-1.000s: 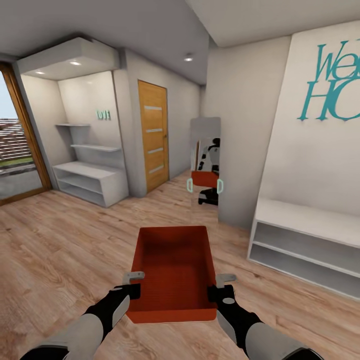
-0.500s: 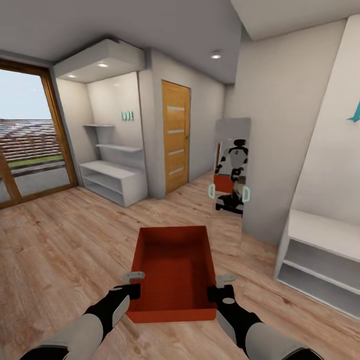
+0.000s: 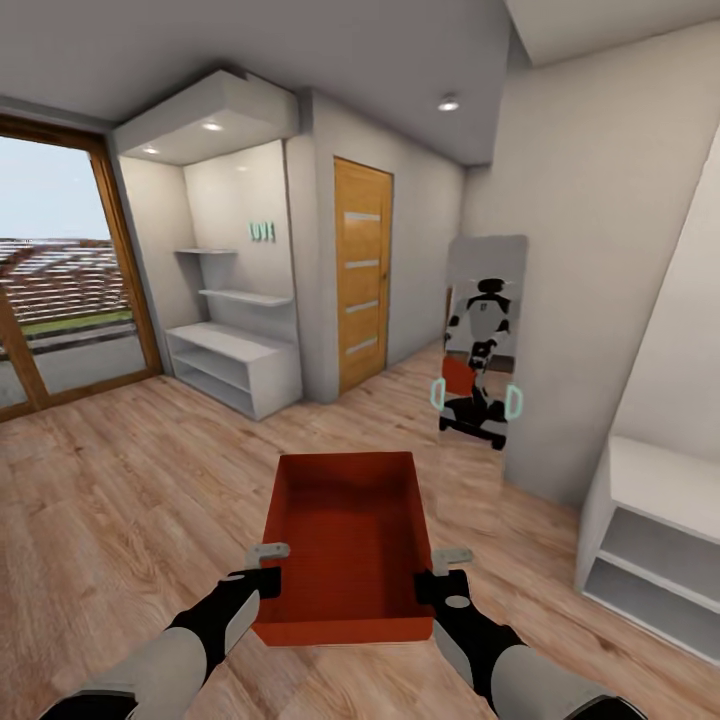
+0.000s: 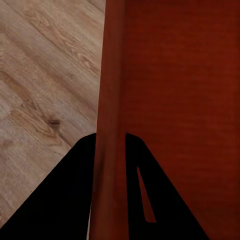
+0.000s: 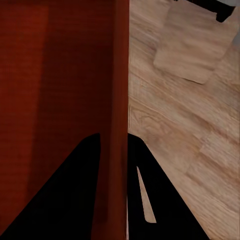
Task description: Move the two storage containers from the living room to the garage. In the garage, place one container on the floor and stack the other container on top of it (either order is fine).
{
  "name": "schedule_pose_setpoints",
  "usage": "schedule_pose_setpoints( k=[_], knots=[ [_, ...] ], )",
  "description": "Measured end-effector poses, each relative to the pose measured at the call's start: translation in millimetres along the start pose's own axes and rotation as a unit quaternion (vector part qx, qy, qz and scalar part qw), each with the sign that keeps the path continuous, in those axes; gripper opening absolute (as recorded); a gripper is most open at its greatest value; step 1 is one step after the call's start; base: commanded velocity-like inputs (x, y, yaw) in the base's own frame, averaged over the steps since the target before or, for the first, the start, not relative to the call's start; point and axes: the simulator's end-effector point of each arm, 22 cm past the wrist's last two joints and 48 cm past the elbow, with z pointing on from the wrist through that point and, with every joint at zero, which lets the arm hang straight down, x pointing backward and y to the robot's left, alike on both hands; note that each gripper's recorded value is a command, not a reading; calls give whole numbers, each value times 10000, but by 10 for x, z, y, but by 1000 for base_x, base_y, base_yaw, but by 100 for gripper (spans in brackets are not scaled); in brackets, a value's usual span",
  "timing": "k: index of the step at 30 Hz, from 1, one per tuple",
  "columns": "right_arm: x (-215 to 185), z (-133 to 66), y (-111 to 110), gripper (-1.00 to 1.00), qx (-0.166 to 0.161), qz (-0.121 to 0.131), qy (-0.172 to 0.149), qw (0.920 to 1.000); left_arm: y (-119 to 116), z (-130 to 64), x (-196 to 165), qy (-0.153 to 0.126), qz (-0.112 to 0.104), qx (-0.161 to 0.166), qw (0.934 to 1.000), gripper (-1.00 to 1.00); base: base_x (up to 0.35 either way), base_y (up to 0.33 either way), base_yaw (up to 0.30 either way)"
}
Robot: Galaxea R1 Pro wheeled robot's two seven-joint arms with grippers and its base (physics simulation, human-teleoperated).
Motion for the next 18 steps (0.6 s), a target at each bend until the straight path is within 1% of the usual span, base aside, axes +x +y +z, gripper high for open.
schedule_pose_setpoints(
  k=[18],
  knots=[
    [-1, 0, 1, -100, 0, 1, -1, 10000, 1, 0, 0, 0, 0, 0, 10000, -100, 322, 0, 262]
  ],
)
